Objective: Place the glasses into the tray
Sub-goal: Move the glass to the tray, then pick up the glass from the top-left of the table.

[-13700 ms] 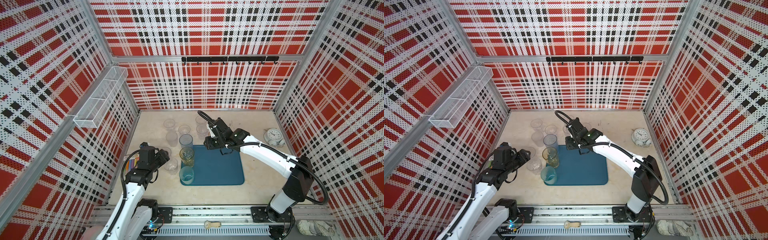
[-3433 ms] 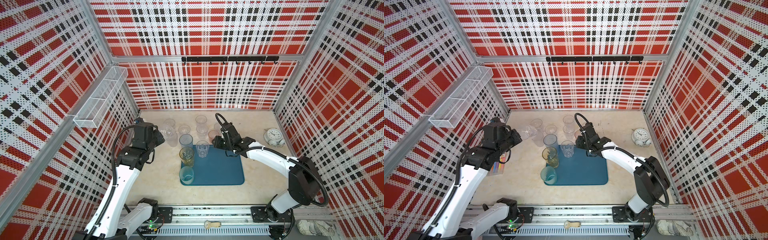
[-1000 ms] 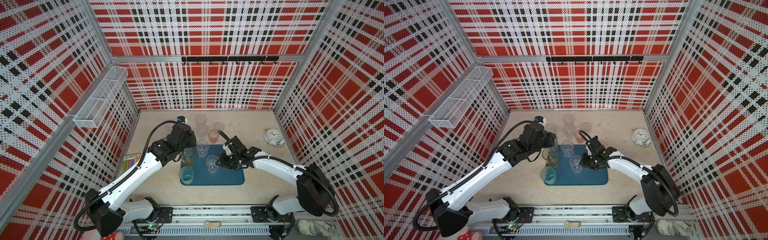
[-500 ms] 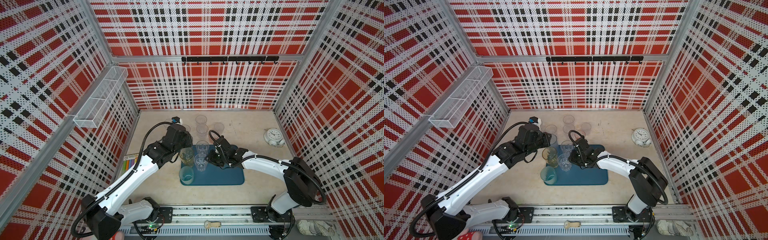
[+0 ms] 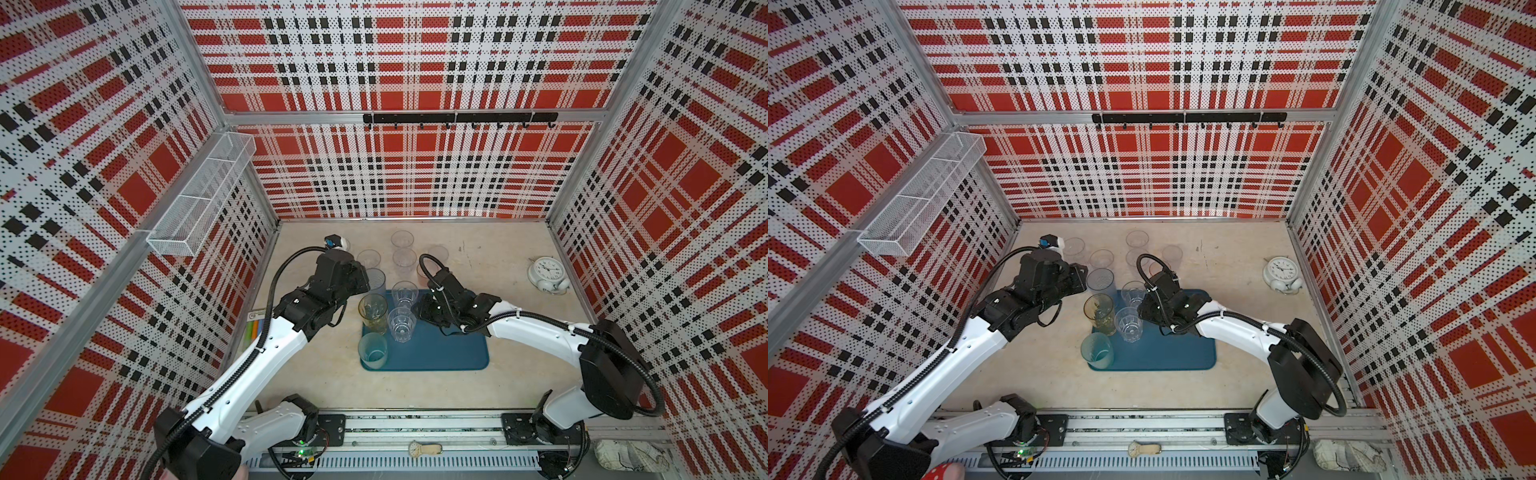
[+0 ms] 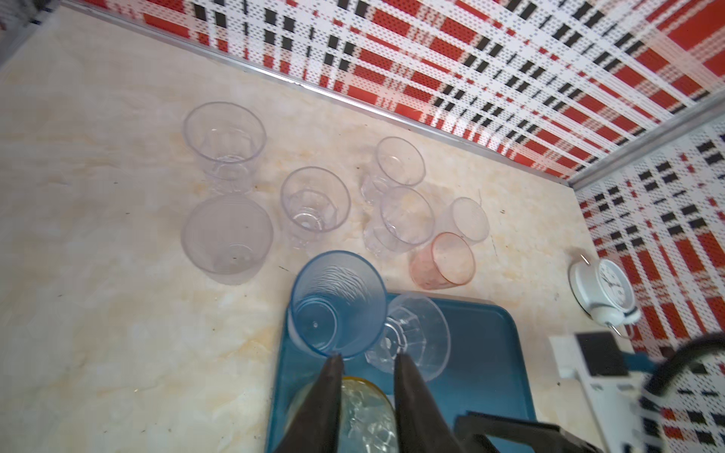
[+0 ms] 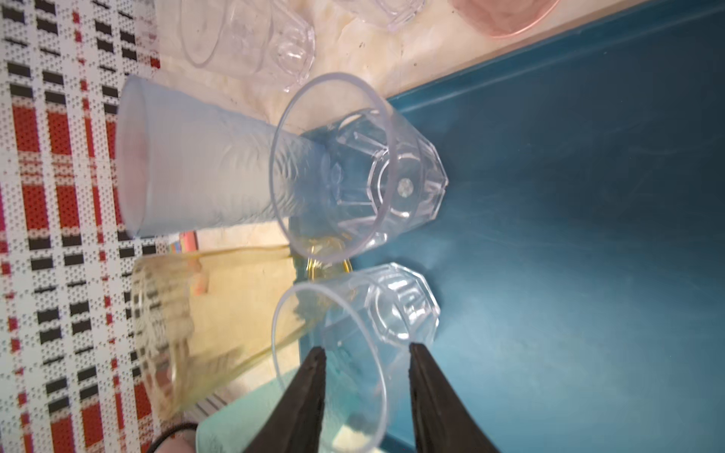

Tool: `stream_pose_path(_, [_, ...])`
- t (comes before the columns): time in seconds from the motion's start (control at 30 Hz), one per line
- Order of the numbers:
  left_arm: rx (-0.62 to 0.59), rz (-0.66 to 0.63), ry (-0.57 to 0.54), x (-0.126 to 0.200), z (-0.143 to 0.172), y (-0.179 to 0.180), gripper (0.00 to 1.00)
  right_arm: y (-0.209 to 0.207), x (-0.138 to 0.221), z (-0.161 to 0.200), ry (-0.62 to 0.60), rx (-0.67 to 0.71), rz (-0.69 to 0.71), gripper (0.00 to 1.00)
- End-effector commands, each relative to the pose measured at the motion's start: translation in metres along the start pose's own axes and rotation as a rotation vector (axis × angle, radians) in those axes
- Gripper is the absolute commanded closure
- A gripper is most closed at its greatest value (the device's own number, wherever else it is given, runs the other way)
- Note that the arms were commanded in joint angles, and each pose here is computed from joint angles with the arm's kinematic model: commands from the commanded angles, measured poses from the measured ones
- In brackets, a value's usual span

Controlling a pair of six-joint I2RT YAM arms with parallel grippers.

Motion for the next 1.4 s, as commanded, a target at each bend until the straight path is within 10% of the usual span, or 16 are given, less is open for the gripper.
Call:
stream_pose_path(0.0, [0.04,-0.074,-0.061,-0.001,-0.008,0.026,0.66,0.006,0.02,0.012,0.007,0.016,-0.047,0.57])
stream_pose_path(0.33, [0.187,-0.344,-0.194,-0.018,-0.002,0.114,0.33,0.012,-0.001,0.054,0.156,-0.05,-0.162,0.5])
stream_pose_path(0.83, [0.226,-0.267,-0.177,-0.056,-0.018,0.137,0.33,0.017,0.036,-0.007,-0.042,0.096,-0.093,0.5])
stream_pose_path(1.37, [0.197,-0.245,-0.024,-0.169,-0.067,0.149,0.42,0.002,0.058,-0.025,-0.14,0.123,-0.014,0.49])
Point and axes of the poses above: each gripper's point midway between its finger pads, its own x axis back along the fingers, its own y axis along the line the jaws close on, z = x × y, the point moved 9 cm from there along x, back along the fingers, and after that the axes turned 3 degrees about -x, right-handed, at the moved point
